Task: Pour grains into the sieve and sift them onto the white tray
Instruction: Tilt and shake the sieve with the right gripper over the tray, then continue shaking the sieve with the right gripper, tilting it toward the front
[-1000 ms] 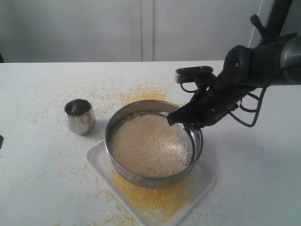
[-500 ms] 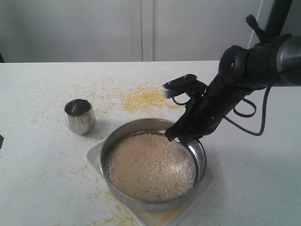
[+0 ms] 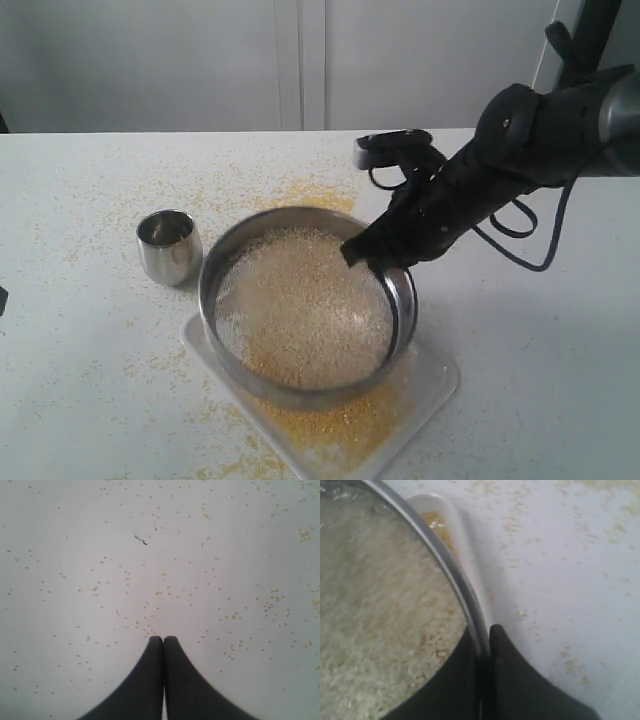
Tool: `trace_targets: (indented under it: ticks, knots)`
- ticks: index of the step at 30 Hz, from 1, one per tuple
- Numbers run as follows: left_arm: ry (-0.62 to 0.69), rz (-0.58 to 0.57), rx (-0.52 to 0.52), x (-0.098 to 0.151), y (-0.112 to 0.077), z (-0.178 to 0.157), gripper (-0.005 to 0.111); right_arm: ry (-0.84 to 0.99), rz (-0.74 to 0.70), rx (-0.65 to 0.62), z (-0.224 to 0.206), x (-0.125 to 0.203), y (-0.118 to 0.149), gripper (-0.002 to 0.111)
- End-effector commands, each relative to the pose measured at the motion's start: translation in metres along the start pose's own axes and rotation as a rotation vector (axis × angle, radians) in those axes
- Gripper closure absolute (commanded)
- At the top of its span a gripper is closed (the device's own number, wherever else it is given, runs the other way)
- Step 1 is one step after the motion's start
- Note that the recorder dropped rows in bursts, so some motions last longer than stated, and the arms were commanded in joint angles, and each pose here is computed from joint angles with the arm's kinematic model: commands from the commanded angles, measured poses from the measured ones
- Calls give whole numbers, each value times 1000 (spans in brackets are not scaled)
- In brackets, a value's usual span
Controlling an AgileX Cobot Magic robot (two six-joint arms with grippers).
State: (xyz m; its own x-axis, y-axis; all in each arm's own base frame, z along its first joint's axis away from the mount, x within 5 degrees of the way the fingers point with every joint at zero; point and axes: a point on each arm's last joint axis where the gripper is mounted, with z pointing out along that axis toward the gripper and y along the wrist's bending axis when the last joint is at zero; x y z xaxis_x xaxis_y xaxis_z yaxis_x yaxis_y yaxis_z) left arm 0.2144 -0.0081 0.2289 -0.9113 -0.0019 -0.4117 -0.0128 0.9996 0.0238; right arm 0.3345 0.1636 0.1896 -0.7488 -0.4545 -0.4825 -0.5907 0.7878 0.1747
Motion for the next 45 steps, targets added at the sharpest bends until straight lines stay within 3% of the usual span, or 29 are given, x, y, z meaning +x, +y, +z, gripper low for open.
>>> trace_targets:
  ticks: [1, 3, 4, 7, 9, 11, 13, 14, 19, 20, 23, 24, 28, 29, 30, 32, 33, 34, 36, 38, 39, 40, 43, 44, 45]
  knots:
    - [9, -2, 1, 4, 0, -1, 106, 43, -47, 24, -6, 4, -3, 108]
    - [9, -2, 1, 4, 0, -1, 106, -39, 331, 82, -8, -1, -18, 108]
    - [9, -2, 1, 4, 0, -1, 106, -47, 348, 72, -8, -1, -17, 108]
    - [9, -2, 1, 4, 0, -1, 106, 82, -124, -37, -3, 6, 13, 108]
    - [9, -2, 1, 4, 0, -1, 106, 157, -292, -44, -3, 13, 15, 108]
    - [9, -2, 1, 4, 0, -1, 106, 118, -106, 78, -4, 9, 0, 108]
    - [9, -2, 1, 4, 0, -1, 106, 24, 226, 146, -6, 4, -12, 108]
    - [9, -2, 1, 4, 0, -1, 106, 14, 245, 139, -5, 3, -10, 108]
    - [9, -2, 1, 4, 0, -1, 106, 140, -219, 26, 0, 10, 17, 108]
    - [9, -2, 1, 4, 0, -1, 106, 123, -172, 51, -1, 9, 12, 108]
    - [9, -2, 1, 4, 0, -1, 106, 9, 222, 92, -3, 1, -1, 108]
    - [9, -2, 1, 4, 0, -1, 106, 9, 228, 69, -2, 0, 4, 108]
    - [9, -2, 1, 4, 0, -1, 106, 158, -282, -42, -2, 11, 28, 108]
    - [9, -2, 1, 4, 0, -1, 106, 149, -262, -16, -3, 11, 25, 108]
    - [9, -2, 1, 4, 0, -1, 106, 109, -152, 36, -5, 7, 14, 108]
    - [9, -2, 1, 4, 0, -1, 106, -6, 176, 101, -9, 0, -5, 108]
    - [9, -2, 1, 4, 0, -1, 106, -31, 267, 98, -9, -2, -8, 108]
    - [9, -2, 1, 4, 0, -1, 106, -36, 268, 76, -9, -3, -5, 108]
    - [9, -2, 1, 4, 0, -1, 106, 19, 72, -29, -6, 0, 16, 108]
    - [9, -2, 1, 4, 0, -1, 106, 95, -222, -116, -5, 7, 30, 108]
    - [9, -2, 1, 4, 0, -1, 106, 107, -264, -112, -5, 8, 30, 108]
    - [9, -2, 1, 4, 0, -1, 106, 95, -211, -65, -5, 7, 22, 108]
    - [9, -2, 1, 4, 0, -1, 106, -28, 187, 50, -9, -3, -3, 108]
    - [9, -2, 1, 4, 0, -1, 106, -44, 256, 42, -9, -4, -3, 108]
    - [9, -2, 1, 4, 0, -1, 106, -38, 221, 20, -8, -4, 2, 108]
